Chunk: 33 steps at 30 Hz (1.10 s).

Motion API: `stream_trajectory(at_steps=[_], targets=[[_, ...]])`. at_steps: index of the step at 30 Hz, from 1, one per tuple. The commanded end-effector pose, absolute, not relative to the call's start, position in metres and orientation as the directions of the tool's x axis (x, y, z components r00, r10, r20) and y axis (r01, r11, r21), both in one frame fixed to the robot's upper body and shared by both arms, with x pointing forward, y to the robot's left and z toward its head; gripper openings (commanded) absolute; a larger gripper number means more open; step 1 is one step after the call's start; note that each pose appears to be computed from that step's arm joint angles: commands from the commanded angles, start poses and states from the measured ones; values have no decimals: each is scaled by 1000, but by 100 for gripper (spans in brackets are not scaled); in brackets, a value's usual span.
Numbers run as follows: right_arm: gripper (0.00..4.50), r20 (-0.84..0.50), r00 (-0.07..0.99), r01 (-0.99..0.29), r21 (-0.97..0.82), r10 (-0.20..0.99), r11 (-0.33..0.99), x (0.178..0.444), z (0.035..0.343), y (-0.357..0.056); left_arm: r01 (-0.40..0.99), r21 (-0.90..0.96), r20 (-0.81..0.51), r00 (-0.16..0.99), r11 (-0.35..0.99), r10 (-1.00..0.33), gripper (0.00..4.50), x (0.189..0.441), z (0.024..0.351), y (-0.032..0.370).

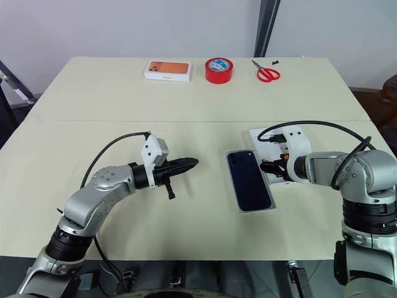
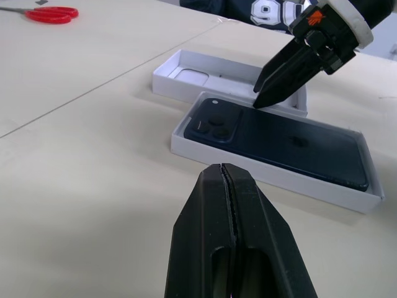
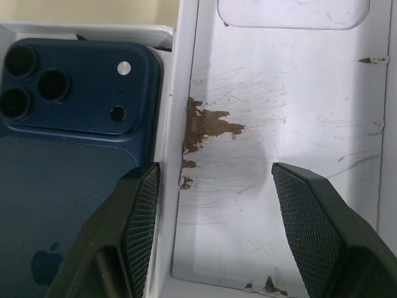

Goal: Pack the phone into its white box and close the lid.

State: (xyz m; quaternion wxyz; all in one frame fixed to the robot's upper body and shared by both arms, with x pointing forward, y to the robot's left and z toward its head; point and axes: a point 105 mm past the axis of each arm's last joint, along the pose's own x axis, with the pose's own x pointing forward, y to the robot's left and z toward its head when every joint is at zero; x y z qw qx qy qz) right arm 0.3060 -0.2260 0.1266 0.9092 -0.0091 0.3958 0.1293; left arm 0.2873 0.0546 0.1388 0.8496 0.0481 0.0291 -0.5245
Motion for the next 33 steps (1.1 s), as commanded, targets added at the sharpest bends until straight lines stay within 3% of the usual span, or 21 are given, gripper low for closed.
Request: stream_trajectory(at_steps=[1,23,33], targets=[[298,-704,675,-218,92,219,971,305,137,-236,895,72,-64,445,441,-893,0,285,150,54],[298,-730,659,-186,76,181,980,299,130,-248,900,67,-59,435,432,-898,0,285,153,54],[298,-752,643,-266,-47,141,963,298,125,-234,927,65,-60,372,369,-926,0,277,155,47]])
